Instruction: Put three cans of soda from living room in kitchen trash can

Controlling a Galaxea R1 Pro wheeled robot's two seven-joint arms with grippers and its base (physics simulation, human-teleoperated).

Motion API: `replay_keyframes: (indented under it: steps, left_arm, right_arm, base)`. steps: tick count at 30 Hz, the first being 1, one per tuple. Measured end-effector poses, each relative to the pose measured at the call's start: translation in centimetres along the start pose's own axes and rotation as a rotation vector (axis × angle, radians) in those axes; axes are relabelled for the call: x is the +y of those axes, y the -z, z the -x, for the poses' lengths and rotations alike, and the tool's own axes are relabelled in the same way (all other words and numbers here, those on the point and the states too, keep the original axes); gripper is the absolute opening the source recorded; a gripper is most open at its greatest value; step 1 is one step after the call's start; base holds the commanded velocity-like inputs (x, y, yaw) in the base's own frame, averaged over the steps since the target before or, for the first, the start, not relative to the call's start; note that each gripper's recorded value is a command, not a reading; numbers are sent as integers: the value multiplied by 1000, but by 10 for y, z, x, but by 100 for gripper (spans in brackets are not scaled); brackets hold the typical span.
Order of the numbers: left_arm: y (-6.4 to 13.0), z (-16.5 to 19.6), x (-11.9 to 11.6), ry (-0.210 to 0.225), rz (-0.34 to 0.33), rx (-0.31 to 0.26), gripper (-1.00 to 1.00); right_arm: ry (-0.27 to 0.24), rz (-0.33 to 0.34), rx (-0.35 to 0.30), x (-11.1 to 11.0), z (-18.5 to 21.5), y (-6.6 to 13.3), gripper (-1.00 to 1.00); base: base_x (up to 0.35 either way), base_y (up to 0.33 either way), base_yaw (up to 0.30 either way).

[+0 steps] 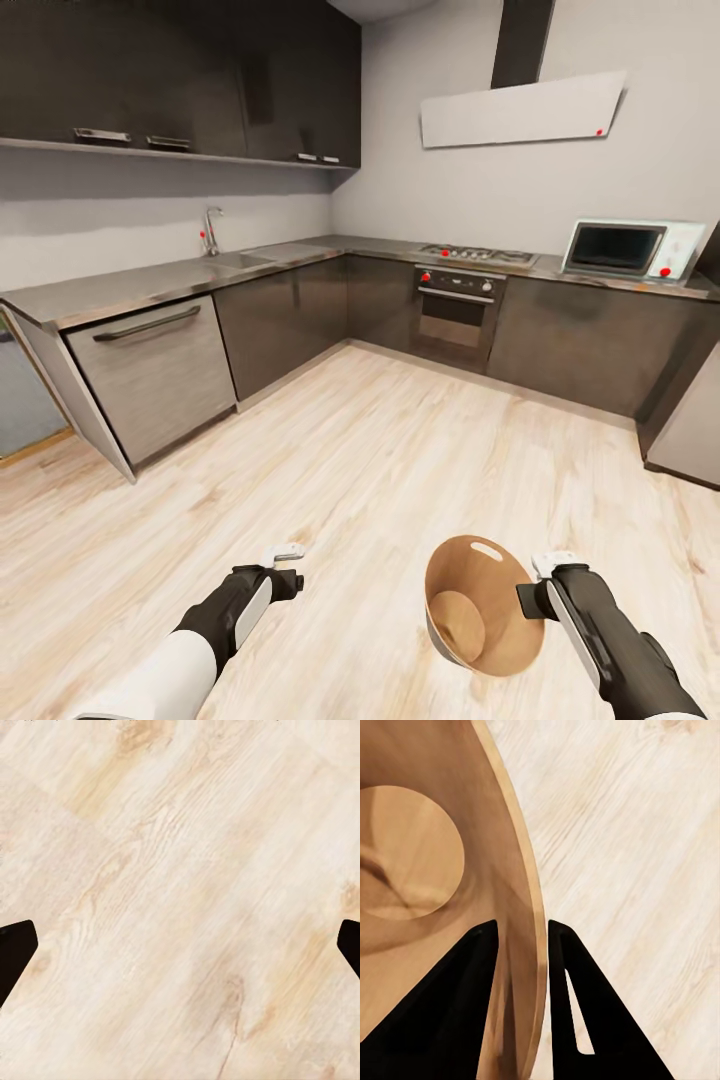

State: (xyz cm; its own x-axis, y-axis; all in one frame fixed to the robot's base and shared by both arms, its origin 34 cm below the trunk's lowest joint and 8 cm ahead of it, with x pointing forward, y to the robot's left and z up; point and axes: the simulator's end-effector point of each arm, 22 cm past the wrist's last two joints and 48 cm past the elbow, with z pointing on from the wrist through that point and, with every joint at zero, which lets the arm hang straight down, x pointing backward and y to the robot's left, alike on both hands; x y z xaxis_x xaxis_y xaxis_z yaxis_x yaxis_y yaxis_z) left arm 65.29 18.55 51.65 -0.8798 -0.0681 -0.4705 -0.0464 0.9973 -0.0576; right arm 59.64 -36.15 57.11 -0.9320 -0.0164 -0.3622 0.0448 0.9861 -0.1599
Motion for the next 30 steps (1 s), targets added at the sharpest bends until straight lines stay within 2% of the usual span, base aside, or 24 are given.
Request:
replay_keyframes:
  steps: [30]
  left_arm:
    - [47, 34, -6, -18, -1, -14, 100]
  right_arm:
    - [2, -7, 1, -13, 25, 49, -100]
  base:
    - [0, 0, 0]
